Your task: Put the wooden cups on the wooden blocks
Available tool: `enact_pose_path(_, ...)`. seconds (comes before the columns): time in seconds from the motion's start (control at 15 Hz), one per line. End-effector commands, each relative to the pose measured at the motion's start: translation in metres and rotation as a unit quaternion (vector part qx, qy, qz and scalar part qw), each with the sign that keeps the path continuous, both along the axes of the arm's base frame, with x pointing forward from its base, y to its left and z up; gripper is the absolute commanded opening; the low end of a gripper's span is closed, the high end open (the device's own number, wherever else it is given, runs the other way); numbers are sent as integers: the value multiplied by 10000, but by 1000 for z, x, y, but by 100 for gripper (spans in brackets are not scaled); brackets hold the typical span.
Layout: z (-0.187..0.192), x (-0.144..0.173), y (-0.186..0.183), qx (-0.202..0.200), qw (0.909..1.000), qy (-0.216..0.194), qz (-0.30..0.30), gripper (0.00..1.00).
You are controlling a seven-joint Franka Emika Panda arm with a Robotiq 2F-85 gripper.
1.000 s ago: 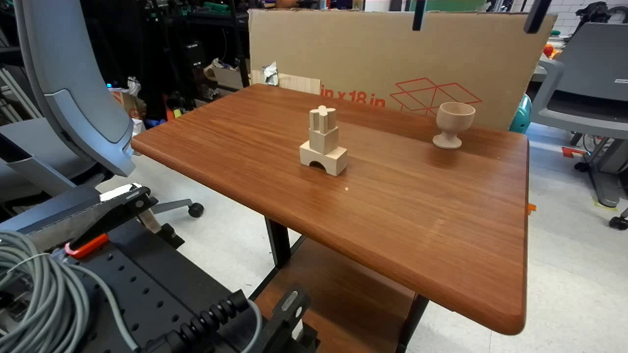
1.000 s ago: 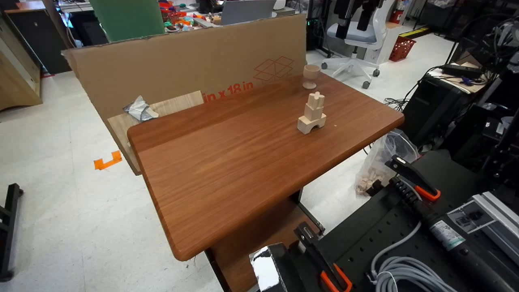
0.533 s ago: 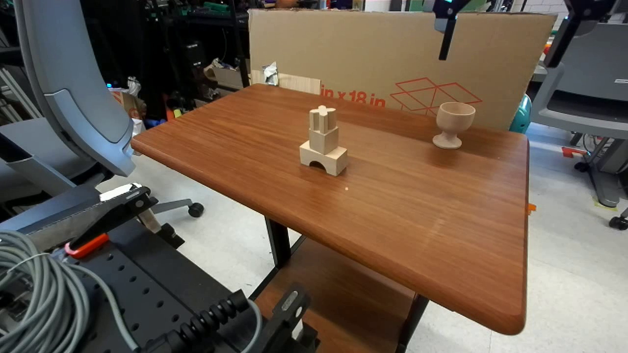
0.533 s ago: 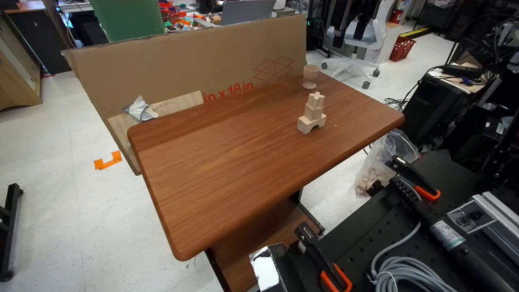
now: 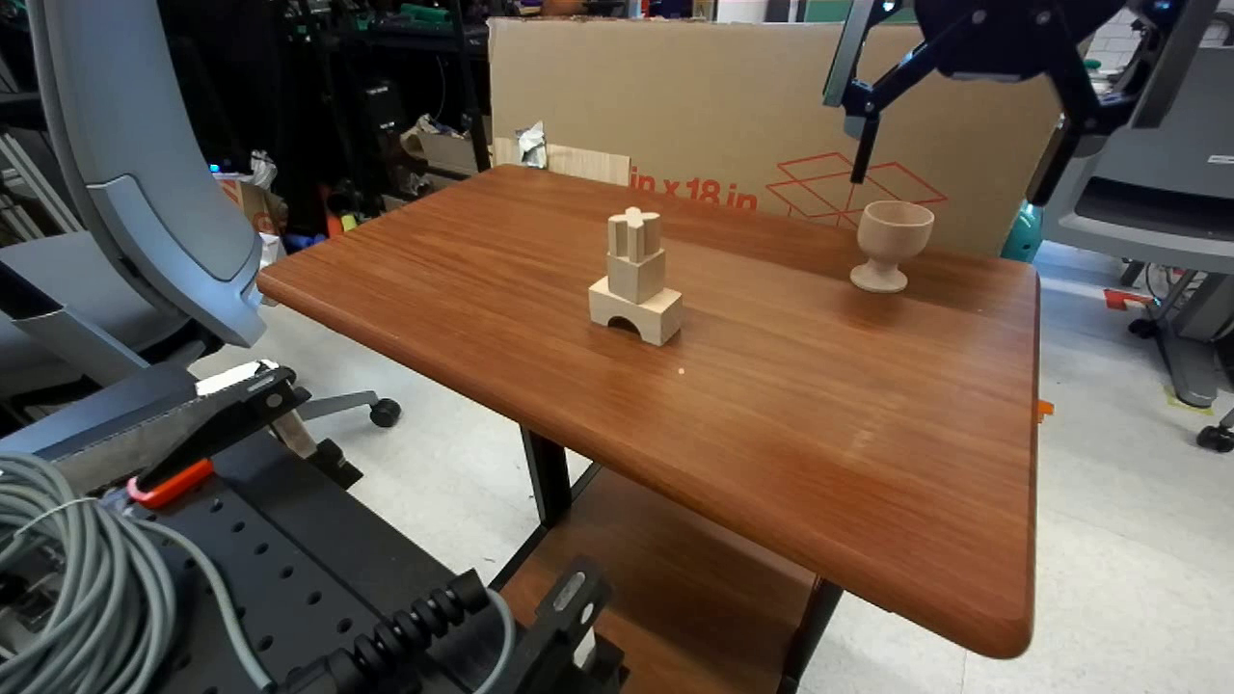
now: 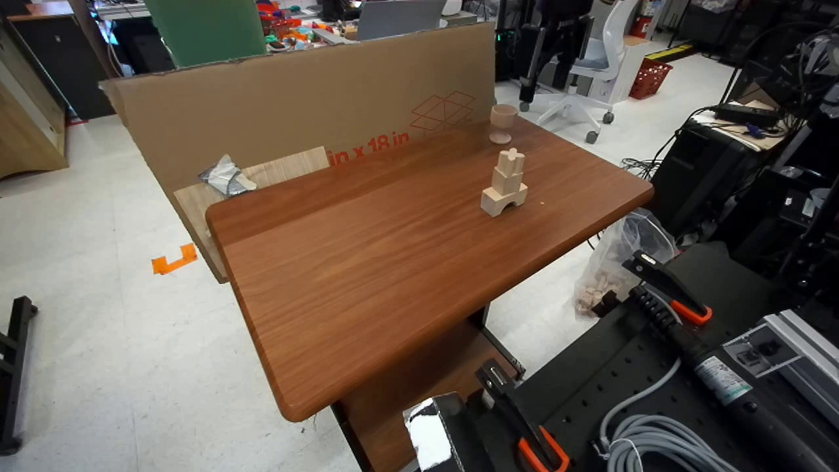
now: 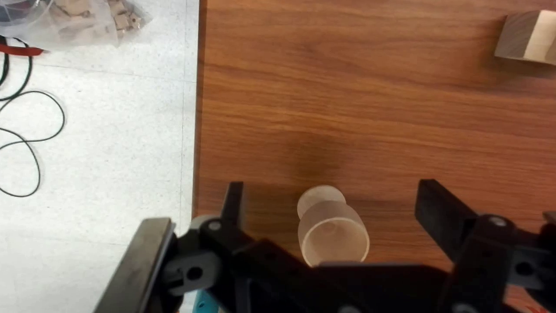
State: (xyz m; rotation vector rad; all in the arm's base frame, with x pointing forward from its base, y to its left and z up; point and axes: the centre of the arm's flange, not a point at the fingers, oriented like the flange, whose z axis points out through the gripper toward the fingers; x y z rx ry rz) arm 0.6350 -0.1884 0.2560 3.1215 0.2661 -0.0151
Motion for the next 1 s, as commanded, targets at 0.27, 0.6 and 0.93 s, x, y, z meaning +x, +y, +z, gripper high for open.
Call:
enact_pose_path(0.27,-30,40,4,13,10000,-50,-29,100)
enact_pose_path(0.6,-48,53,7,40,10000,47,-76,100)
enact_pose_path(0.93,-61,59,12,38,10000,75,-37,56)
